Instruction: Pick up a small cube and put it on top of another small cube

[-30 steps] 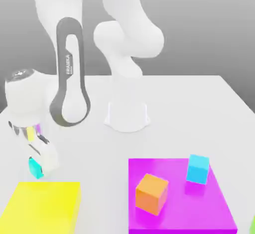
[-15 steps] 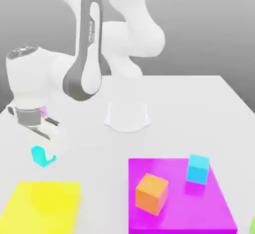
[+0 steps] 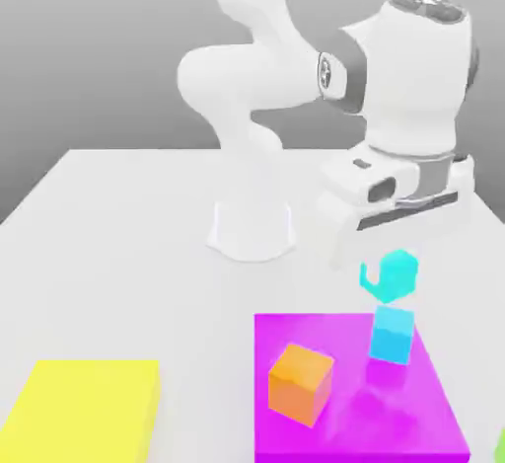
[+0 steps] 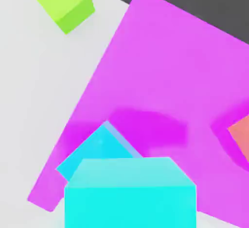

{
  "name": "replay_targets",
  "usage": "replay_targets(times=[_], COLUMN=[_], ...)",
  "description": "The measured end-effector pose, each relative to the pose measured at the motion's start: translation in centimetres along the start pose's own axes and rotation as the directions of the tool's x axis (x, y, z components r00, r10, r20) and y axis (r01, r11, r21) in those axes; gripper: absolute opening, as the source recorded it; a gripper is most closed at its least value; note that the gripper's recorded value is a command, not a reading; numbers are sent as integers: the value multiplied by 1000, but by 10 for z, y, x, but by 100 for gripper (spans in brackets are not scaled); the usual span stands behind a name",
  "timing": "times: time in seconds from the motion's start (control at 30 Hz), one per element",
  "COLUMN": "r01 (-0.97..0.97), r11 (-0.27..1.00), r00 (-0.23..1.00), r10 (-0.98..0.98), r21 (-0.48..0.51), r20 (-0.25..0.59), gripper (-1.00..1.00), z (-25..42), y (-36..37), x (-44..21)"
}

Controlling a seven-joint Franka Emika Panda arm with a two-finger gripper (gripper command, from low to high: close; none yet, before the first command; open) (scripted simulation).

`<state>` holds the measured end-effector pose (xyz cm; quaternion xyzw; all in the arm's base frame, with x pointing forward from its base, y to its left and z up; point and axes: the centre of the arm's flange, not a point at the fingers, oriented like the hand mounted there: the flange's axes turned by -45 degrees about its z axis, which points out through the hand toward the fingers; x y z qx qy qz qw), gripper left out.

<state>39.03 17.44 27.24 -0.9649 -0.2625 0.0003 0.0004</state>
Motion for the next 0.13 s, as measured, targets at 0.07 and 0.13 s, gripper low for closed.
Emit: replay_targets(times=[0.07, 0.13], r01=[4, 3], r11=[1000, 1000], r00=[1000, 1000], r10=[-4, -3], r21=[0, 0], r20=[0, 0], gripper=[100, 100], z=[11, 11], y=[-1, -1], x=[0, 0])
